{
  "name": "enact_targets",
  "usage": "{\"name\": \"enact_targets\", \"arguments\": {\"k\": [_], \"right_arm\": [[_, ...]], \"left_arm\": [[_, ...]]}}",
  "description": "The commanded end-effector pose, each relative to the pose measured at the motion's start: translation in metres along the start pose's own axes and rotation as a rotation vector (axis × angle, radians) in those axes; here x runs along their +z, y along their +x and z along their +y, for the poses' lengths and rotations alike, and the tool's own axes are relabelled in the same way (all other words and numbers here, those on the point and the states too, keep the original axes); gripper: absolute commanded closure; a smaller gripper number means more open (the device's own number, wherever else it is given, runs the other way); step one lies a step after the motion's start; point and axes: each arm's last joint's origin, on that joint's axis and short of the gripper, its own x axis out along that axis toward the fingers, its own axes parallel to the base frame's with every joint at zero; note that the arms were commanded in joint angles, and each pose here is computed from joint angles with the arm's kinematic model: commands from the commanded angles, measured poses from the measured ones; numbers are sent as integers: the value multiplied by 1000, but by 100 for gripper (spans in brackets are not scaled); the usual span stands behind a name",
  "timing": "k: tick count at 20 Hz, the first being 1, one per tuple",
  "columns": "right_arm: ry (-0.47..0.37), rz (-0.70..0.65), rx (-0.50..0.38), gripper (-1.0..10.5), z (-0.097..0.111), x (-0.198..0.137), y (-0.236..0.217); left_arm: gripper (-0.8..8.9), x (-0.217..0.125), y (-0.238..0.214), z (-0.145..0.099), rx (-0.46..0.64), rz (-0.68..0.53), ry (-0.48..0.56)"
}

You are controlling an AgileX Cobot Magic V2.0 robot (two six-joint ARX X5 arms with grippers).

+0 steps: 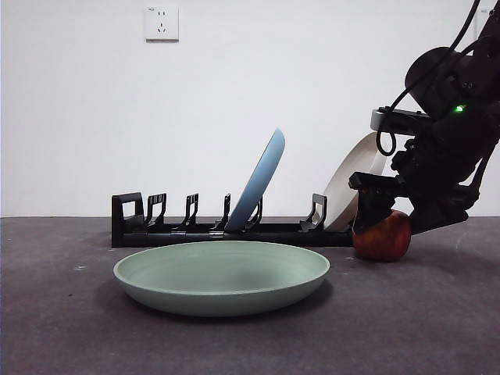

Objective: Take the green plate from the plate rack,put the plate on the table,take the apple from the table,put the apple in the plate

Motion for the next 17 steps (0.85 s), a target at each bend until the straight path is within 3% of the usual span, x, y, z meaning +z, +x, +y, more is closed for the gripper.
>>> {"name": "enact_targets", "arguments": {"k": [1, 6, 11, 17], "right_arm": [[8, 3, 1, 963, 0, 0, 1], [-27, -37, 44, 963, 20, 16, -31], [-128, -63, 218, 963, 78, 24, -66], [-253, 51, 332, 963, 136, -5, -51]], "left_arm": [[522, -2, 1, -1, 3, 4, -3], [522, -2, 1, -1, 2, 4, -3], [527, -2, 1, -1, 0, 4, -3], [527, -2, 1, -1, -3, 4, -3]]}}
